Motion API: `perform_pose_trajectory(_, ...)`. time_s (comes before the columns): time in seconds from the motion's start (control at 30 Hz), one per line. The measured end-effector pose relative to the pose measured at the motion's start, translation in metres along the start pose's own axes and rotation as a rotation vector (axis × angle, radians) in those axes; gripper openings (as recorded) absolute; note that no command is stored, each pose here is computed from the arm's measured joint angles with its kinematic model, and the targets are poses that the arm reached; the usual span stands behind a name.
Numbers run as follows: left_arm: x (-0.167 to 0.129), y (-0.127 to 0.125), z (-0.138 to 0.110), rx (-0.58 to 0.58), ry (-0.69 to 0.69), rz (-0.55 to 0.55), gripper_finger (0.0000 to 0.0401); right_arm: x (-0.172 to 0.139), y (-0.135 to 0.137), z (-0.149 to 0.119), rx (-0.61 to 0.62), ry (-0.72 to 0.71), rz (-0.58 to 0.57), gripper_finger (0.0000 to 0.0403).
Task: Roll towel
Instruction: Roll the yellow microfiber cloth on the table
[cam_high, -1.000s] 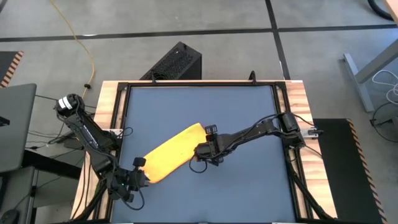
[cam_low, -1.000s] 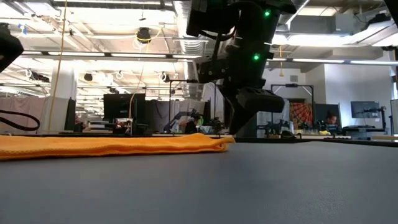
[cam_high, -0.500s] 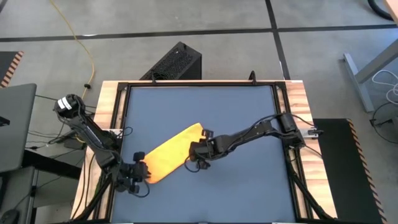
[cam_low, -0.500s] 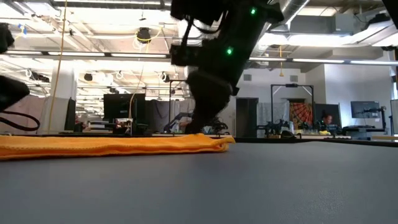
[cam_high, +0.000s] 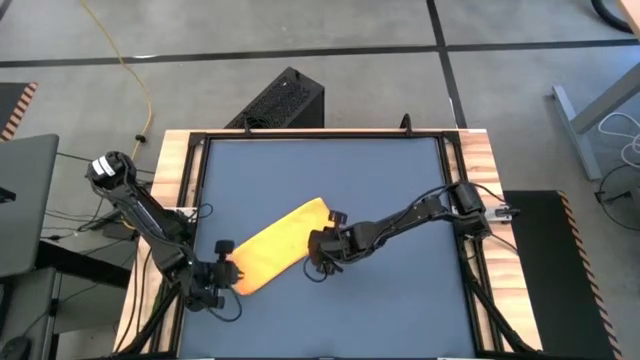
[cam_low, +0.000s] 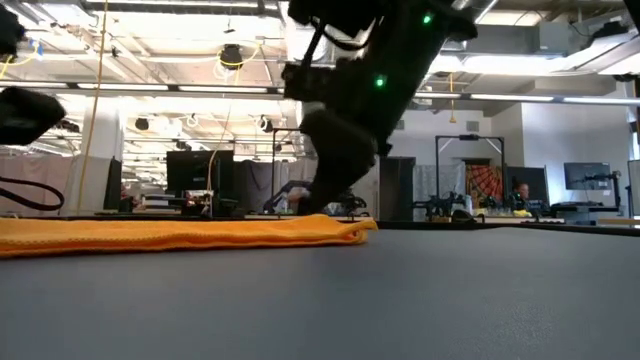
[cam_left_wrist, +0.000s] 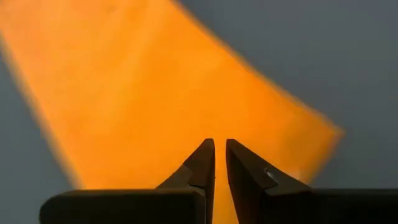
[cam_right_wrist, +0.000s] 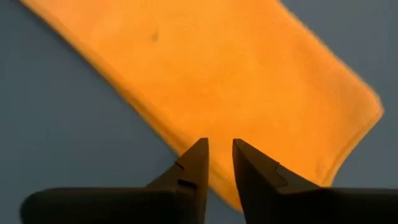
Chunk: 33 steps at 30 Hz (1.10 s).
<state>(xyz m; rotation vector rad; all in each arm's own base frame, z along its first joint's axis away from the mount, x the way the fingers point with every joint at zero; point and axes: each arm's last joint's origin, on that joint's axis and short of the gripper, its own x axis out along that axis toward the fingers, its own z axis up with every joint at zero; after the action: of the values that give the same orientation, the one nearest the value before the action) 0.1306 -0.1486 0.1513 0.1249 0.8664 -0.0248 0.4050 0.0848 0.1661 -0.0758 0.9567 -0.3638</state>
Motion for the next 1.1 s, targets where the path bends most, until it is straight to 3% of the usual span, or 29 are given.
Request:
perform_pose_trajectory(0.13,0.003,0.011,-0.005,-0.029,0.066,0.088,0.0029,0.004,0.001,-0.005,0.032,0.034,-0.014,0.0065)
perform_pose_trajectory(0.33,0.013,0.017,-0.021,-0.130,0.164,0.010,0.0029,0.014,-0.008,-0.016,0.096,0.069,-0.047,0.0016)
perform_pose_trajectory(0.43,0.014,0.016,-0.024,-0.191,0.165,-0.008,0.0029,0.023,-0.016,-0.027,0.123,0.095,-0.064,0.0011)
perform_pose_trajectory(0.6,0.016,0.007,-0.014,-0.236,0.089,-0.128,0.0029,0.039,-0.033,-0.034,0.161,0.046,-0.074,0.0028)
perform_pose_trajectory(0.87,0.012,-0.007,0.007,-0.292,-0.079,-0.301,0.0029,0.061,-0.076,-0.018,0.087,-0.034,-0.152,0.0018)
perform_pose_trajectory(1.1,0.007,-0.014,0.020,-0.203,-0.183,-0.394,0.0029,0.066,-0.116,0.006,0.052,-0.063,-0.177,0.0032)
